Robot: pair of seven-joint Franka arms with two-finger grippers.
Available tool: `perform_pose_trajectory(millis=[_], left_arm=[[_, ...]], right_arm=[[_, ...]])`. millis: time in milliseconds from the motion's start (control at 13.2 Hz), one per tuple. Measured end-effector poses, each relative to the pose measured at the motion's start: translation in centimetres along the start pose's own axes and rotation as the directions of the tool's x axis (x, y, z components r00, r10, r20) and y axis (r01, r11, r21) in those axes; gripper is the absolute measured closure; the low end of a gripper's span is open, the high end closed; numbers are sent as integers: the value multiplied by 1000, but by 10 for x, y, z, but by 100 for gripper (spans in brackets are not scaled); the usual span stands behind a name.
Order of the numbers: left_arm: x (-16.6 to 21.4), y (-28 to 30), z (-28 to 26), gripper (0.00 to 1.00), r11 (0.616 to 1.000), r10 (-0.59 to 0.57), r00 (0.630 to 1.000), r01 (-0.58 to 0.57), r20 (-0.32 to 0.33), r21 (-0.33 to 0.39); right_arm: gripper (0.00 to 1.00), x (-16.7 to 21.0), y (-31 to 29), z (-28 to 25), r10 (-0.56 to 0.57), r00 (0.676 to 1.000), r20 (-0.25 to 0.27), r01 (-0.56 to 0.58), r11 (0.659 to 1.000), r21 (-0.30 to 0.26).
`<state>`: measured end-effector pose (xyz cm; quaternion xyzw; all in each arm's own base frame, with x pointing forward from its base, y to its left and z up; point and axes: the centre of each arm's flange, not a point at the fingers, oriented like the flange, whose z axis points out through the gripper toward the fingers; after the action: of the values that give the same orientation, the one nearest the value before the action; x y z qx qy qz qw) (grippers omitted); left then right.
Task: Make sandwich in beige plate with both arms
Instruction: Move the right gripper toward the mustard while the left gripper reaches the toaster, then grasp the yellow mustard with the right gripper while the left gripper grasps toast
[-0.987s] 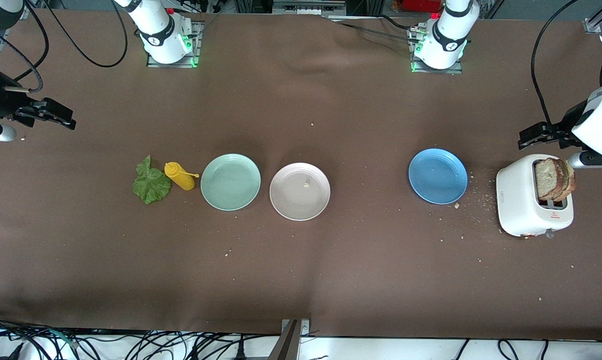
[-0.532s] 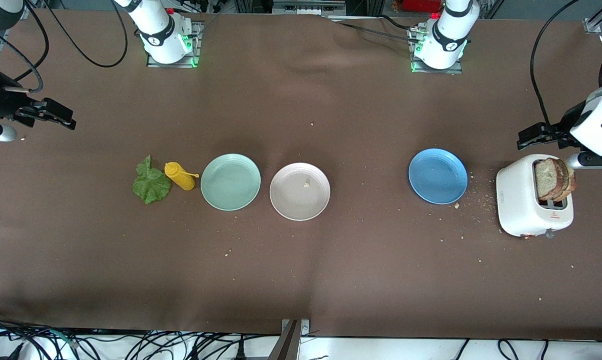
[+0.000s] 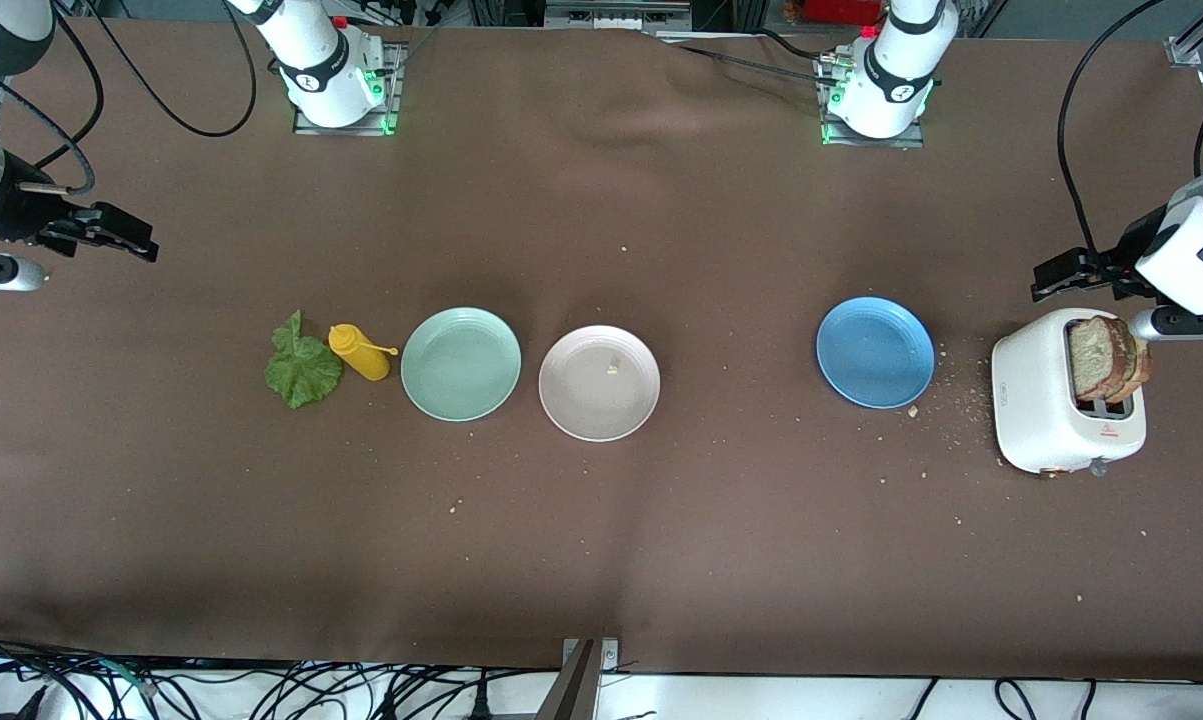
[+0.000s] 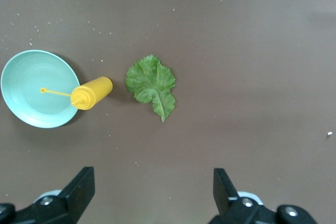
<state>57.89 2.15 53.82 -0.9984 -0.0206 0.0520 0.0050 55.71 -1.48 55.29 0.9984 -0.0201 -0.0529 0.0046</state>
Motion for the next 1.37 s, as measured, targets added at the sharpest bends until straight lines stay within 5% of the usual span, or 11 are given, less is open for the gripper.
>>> perform_pose_trajectory(millis=[380,608,759,987,1215,1367], left_arm=[[0,0,6,0,1000,-1,1000,1,10,0],[2,-17,26,0,1000,7,1000,-7,-1,-3],[1,-50,47,0,999,50,999,-49,6,-10],[-8,-106,65,0,992,123,992,-123,5,-21],[-15,-134,96,0,983,182,983,-182,1,-26],[-19,-140,112,0,979,199,980,-199,17,-36]], right_arm=[[0,15,19,28,-183,982,42,182,983,23],[0,22,51,52,-308,951,-9,305,940,152],[0,21,78,77,-412,909,-66,415,874,255],[0,29,96,127,-548,811,-203,581,714,392],[0,39,92,162,-648,710,-277,696,583,420],[0,45,84,179,-684,622,-380,774,467,427]])
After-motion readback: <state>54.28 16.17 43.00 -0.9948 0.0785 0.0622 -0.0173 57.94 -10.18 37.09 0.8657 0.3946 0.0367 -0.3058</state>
